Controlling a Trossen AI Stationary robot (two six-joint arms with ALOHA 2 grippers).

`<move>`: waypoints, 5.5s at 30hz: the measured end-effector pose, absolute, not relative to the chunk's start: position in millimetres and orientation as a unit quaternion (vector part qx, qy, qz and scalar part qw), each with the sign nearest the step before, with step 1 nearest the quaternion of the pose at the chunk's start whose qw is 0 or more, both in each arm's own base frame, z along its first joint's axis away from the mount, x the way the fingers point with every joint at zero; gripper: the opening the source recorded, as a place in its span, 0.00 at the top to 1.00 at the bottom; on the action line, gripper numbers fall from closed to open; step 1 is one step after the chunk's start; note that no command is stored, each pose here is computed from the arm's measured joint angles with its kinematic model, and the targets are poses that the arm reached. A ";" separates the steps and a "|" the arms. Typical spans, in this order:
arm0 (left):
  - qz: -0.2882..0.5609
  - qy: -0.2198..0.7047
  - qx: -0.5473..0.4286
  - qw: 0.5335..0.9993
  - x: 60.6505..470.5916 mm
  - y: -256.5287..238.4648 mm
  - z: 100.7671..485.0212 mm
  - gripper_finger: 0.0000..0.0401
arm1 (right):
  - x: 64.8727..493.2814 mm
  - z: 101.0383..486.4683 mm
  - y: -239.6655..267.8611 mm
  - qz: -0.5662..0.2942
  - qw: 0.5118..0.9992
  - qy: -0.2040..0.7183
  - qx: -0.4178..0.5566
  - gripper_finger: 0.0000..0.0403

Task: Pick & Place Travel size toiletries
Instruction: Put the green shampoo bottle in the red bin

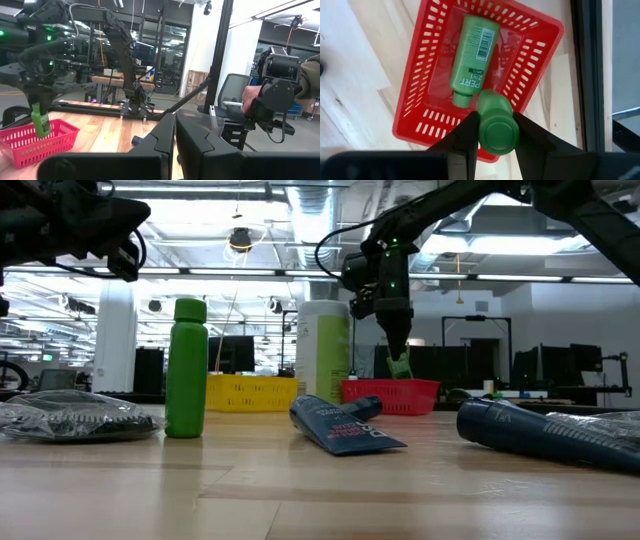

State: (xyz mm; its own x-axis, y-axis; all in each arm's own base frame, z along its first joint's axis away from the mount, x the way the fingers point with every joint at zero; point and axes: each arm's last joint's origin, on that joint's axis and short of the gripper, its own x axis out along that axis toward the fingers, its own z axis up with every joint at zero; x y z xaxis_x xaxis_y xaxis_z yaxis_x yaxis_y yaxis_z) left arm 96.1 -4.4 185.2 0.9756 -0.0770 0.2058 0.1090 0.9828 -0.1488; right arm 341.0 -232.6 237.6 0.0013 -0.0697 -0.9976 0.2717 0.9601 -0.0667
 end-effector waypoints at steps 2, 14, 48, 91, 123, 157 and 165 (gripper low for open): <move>-0.047 -0.101 -0.080 0.991 96.1 -4.4 185.3 0.97 | 341.3 233.0 -231.4 -0.121 0.701 0.699 0.075 0.77; -0.047 -0.105 -0.080 0.990 95.9 -4.4 186.2 0.97 | 342.6 232.9 -231.8 -0.127 0.706 0.693 0.075 0.77; -0.048 -0.107 -0.080 0.990 95.8 -4.4 186.5 0.97 | 338.6 241.2 -228.6 -0.161 0.701 0.687 0.106 0.79; -0.048 -0.117 -0.079 0.989 95.4 -4.4 188.4 0.97 | 286.5 199.9 -197.8 -0.242 0.773 0.577 0.108 0.77; -0.049 -0.119 -0.080 0.989 95.3 -4.4 188.8 0.97 | 309.1 298.9 -191.8 -0.196 0.803 0.558 0.074 0.36; -0.049 -0.119 -0.079 0.988 95.3 -4.4 188.9 0.97 | 475.0 259.8 54.4 0.235 0.913 0.306 -0.129 0.35; -0.049 -0.120 -0.079 0.988 95.2 -4.4 189.0 0.97 | 482.4 220.8 90.8 0.294 0.887 0.324 -0.150 0.35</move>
State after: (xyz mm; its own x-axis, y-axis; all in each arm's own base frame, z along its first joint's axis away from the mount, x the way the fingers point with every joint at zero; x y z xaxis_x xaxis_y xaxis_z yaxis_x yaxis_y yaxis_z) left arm 95.2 -4.4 189.0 0.9664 -0.0771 0.2454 0.1153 0.9827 -0.1452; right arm 482.4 90.8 220.8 0.6177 0.4240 -0.6624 -0.6177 0.7828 -0.0750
